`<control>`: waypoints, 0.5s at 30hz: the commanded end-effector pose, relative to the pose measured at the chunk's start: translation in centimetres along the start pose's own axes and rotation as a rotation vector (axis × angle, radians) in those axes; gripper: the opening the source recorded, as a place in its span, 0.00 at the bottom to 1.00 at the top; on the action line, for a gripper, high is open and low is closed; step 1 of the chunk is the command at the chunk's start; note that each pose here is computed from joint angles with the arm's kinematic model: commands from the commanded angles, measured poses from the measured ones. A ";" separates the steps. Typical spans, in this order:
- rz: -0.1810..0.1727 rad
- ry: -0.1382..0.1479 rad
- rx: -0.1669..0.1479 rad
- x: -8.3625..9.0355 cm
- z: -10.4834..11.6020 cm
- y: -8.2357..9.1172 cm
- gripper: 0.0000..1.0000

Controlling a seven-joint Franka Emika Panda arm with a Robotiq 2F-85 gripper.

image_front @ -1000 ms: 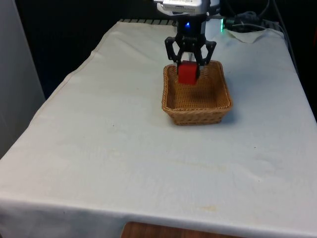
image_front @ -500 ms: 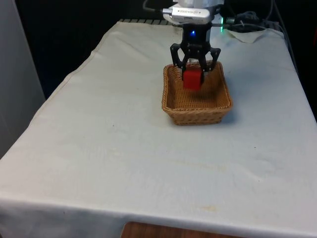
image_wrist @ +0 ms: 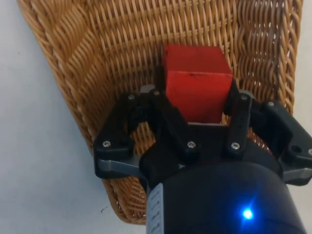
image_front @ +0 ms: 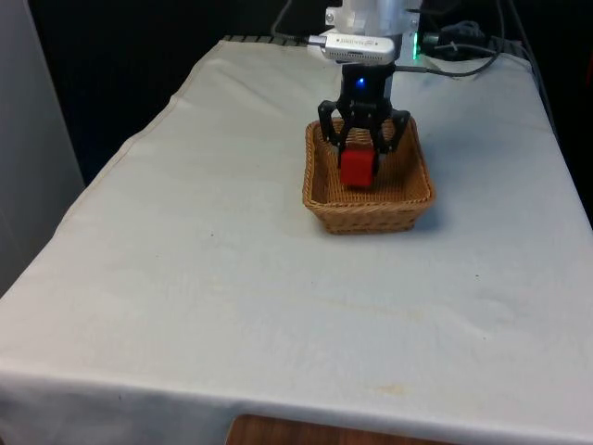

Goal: Pick up the cube and place it into the basket.

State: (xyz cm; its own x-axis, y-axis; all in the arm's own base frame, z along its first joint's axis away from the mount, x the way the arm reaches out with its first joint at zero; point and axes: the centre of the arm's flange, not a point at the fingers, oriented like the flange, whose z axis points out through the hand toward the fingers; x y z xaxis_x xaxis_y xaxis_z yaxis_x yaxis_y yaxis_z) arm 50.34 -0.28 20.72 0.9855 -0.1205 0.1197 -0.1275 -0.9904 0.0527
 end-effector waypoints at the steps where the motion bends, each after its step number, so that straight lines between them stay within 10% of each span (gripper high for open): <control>1: 0.002 0.013 0.006 -0.1 -0.1 -0.2 0.02; 8: 0.003 0.014 0.004 -0.1 -0.1 0.0 0.24; 15: 0.001 0.013 0.003 -0.2 -0.1 0.0 0.97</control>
State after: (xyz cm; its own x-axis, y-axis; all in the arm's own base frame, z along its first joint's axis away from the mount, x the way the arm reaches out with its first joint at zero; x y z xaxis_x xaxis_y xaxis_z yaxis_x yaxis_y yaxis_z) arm 50.33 -0.28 20.67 0.9844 -0.1197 0.1287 -0.1272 -0.9905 0.0520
